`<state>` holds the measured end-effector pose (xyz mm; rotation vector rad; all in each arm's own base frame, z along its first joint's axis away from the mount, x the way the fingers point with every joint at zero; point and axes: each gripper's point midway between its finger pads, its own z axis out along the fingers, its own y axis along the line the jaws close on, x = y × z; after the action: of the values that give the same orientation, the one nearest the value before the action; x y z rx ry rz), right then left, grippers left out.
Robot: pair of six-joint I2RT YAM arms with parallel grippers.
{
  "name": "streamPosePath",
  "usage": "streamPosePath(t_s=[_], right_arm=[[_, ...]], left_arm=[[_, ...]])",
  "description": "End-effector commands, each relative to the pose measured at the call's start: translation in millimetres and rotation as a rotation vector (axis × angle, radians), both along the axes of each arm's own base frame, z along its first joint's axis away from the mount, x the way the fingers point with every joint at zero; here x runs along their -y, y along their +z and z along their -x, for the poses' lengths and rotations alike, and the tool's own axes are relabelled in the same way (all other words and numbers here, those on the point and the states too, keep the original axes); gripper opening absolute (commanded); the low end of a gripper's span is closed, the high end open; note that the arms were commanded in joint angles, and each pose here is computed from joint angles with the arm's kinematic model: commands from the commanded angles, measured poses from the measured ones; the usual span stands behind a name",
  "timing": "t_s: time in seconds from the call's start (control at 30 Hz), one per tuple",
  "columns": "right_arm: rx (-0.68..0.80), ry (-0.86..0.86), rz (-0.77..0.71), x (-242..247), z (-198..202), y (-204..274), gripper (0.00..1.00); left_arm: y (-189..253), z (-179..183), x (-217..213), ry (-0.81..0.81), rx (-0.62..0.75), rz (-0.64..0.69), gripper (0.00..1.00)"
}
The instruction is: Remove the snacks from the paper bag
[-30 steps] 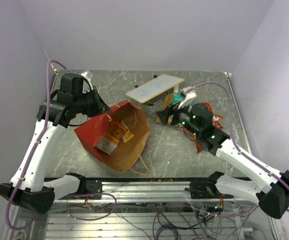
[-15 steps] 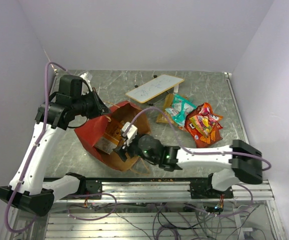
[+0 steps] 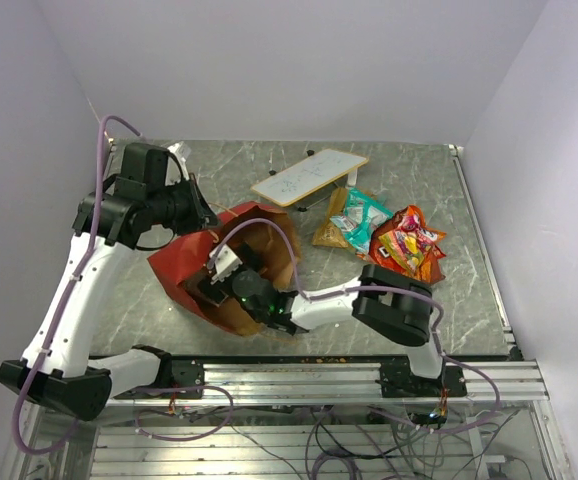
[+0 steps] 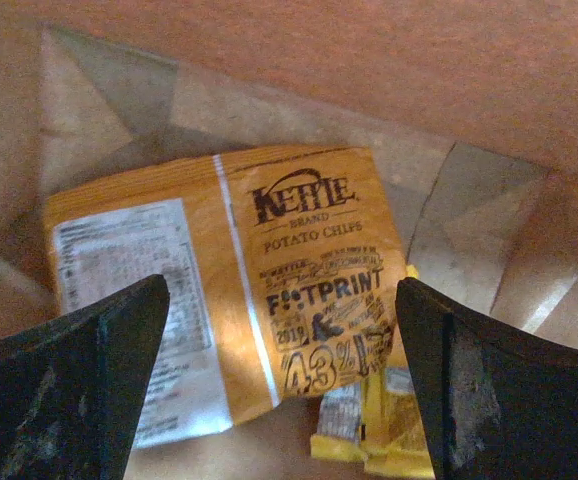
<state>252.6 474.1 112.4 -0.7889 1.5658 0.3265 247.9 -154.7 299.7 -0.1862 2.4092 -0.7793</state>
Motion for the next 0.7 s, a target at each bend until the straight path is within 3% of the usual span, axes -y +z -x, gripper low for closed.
streamPosePath(t_s=[0.0,0.13,0.3,0.57,0.67], right_arm=[[0.064,-0.057,-0.036,-5.7,-28.0,6.4,0.97],[0.033,-0.057,-0.011,-7.2,-44.9,-15.2,0.98],[-0.030,-0.073,0.031,-2.5,-52.6,-49.8,0.90],[-0.054,-0.046,0.072,6.5,-43.4,-50.4,0.47],[-0.061,-0.043,0.054,9.3,-40.4,-39.6,0.17]], left_arm=[[13.0,1.5,-4.8,-0.049,0.042,-0.045,0.07],[16.7,-0.1,-5.6,-0.081,0.063,-0.069,0.07],[17.4,-2.5,-7.2,-0.108,0.076,-0.101,0.07],[13.2,-3.6,-14.2,-0.094,0.081,-0.141,0.07],[11.1,-4.0,-14.3,-0.086,0.073,-0.140,0.07]])
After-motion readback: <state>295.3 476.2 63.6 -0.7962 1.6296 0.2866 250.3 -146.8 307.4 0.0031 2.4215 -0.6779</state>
